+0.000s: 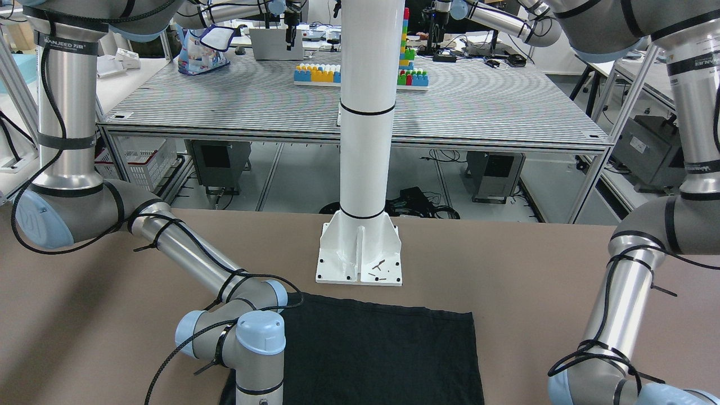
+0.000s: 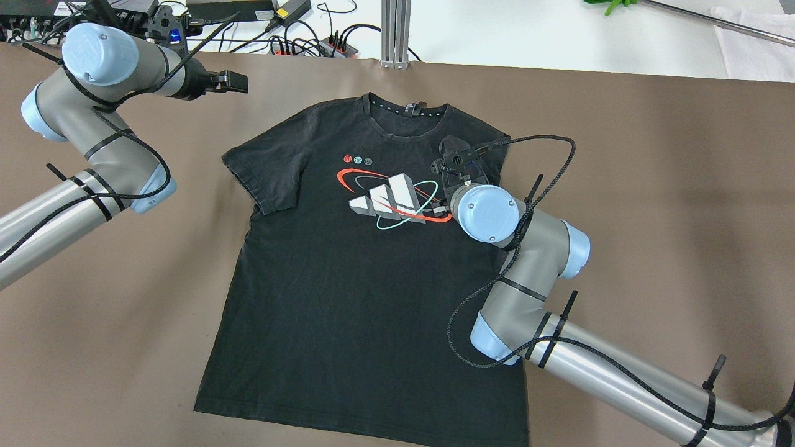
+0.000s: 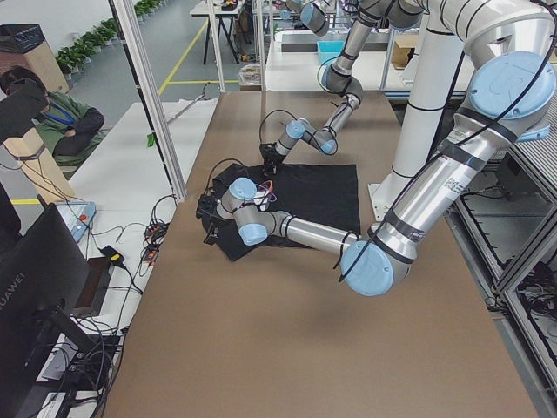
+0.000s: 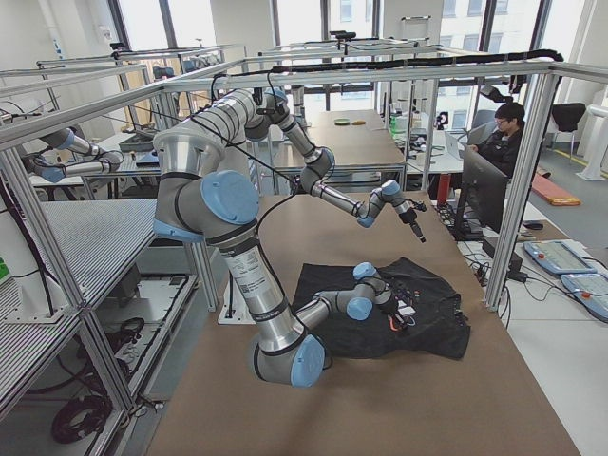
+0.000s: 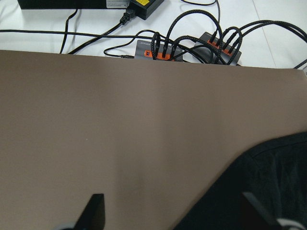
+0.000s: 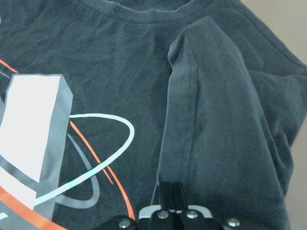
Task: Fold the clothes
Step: 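Fold the held sleeve inward over the shirt body with the right gripper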
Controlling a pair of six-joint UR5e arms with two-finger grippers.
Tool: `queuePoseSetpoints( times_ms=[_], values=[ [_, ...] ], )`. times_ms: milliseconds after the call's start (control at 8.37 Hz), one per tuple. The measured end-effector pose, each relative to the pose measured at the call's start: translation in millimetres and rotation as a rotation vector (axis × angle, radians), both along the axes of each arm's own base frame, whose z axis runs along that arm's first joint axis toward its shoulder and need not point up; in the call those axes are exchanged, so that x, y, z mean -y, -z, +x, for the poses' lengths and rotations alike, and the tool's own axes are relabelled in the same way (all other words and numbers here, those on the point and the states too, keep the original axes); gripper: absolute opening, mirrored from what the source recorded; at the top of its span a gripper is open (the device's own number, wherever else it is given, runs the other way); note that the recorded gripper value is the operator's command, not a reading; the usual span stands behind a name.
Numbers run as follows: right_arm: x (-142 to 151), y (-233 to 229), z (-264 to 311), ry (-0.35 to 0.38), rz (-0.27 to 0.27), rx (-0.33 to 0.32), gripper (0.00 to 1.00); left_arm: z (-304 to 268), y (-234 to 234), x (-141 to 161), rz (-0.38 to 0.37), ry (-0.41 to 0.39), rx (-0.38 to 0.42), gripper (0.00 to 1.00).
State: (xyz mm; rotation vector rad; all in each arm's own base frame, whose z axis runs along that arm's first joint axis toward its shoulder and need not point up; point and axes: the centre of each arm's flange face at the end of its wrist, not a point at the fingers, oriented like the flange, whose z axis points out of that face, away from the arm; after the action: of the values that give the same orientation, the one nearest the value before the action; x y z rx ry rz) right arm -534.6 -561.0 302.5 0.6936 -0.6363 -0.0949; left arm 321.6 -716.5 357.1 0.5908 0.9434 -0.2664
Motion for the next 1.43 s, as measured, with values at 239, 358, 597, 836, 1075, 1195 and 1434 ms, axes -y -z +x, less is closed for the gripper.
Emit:
queuePoseSetpoints(
  times_ms=[239,358,597,836,1075,1195,1434],
  values=[
    [-0.4,3.7,0.0,0.003,0.005,0.004,0.0,-0.1,-0.1,0.1,-0.001,0.0,0.001,1.0],
    [-2.5,12.1,2.5,0.008,0.014,0.016,0.0,-0.8,0.3,0.6,-0.001,0.001,0.001,1.0],
    [-8.4,33.1,10.2,0.024,0.041,0.046,0.0,-2.7,0.5,1.6,-0.002,0.004,0.001,1.0],
    [-13.1,38.5,15.5,0.034,0.049,0.06,0.0,-3.8,0.7,2.2,-0.002,0.006,0.001,1.0],
    [-23.1,33.1,28.6,0.04,0.054,0.07,0.0,-4.2,0.7,2.3,-0.002,0.006,0.001,1.0],
    [-27.6,33.6,34.4,0.043,0.057,0.076,0.0,-4.2,0.7,2.4,-0.002,0.006,0.001,1.0],
    [-36.0,43.9,44.1,0.049,0.055,0.083,0.78,-4.3,0.8,2.4,-0.001,0.006,0.001,1.0]
  ],
)
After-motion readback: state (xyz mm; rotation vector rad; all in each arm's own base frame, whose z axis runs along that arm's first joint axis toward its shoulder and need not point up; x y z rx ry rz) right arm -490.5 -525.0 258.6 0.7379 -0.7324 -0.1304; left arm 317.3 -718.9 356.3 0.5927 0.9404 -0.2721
